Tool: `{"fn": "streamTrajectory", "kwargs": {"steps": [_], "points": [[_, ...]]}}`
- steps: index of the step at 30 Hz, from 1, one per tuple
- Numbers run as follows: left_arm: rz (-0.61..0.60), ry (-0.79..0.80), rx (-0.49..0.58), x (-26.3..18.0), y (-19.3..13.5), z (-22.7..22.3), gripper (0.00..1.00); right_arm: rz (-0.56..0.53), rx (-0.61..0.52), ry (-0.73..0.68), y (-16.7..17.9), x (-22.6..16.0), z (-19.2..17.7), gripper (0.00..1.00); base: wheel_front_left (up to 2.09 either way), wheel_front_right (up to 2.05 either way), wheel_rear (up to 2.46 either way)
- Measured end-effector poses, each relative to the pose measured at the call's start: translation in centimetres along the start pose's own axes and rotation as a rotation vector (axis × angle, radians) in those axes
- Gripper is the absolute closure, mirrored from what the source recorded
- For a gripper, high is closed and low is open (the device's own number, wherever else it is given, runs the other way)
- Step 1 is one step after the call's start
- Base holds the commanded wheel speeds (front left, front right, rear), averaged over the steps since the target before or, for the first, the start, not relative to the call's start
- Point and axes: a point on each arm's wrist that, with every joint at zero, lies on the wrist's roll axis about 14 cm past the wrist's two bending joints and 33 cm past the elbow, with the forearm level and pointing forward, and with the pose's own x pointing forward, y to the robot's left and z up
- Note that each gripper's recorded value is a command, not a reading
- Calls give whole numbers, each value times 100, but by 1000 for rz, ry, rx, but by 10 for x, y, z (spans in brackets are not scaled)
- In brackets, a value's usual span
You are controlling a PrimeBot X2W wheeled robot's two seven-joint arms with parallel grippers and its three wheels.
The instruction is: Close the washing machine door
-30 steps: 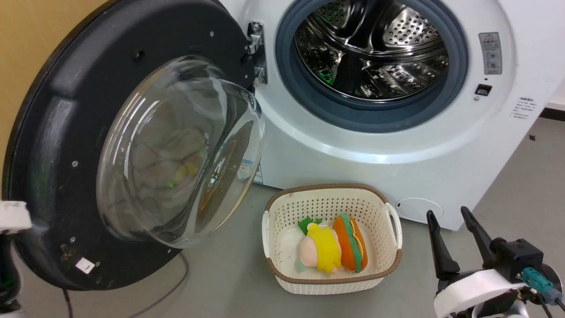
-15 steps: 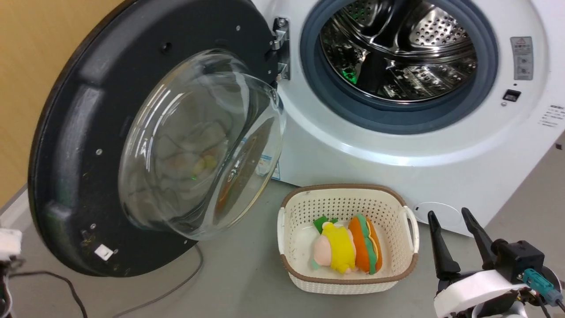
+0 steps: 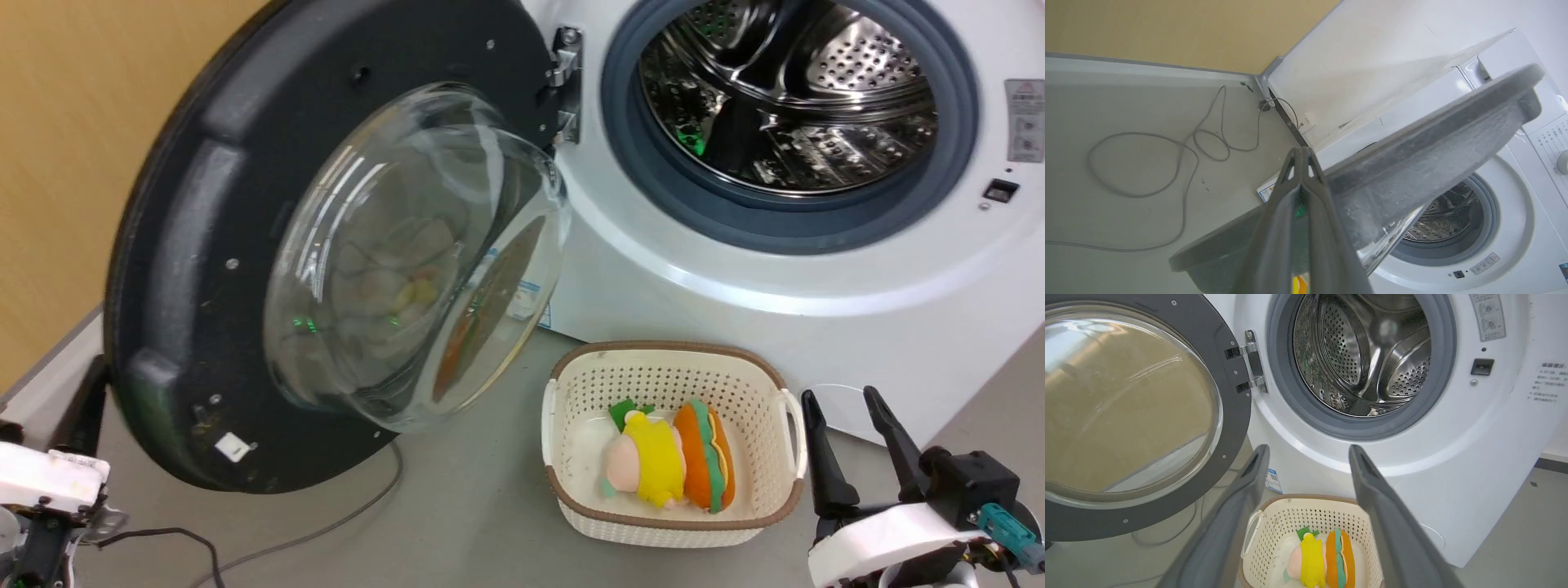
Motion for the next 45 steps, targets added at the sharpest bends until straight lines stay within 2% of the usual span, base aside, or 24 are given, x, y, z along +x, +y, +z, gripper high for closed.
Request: {"fn": "streamTrajectory", "kwargs": {"steps": [9,17,27,35,41,45], "points": [[-87,128,-115,-16,-14,-25,100,21,22,-3,7,7,-4,0,0,0,0],[-180,253,-173,-36,-37,-53,100,31,48,-8,12,12,-6,0,0,0,0],[-390,412,-239,-64,-94,-84,100,18,68,-26,9,14,-4,0,0,0,0],[-572,610,-289,-86,-147,-126,100,-36,82,-31,-9,4,-6,0,0,0,0],[-630,752,-298,-90,-174,-172,100,-95,78,-45,-28,-8,-3,0,0,0,0],[-672,792,-309,-84,-199,-197,100,-160,72,-60,-49,-20,2,0,0,0,0]]}}
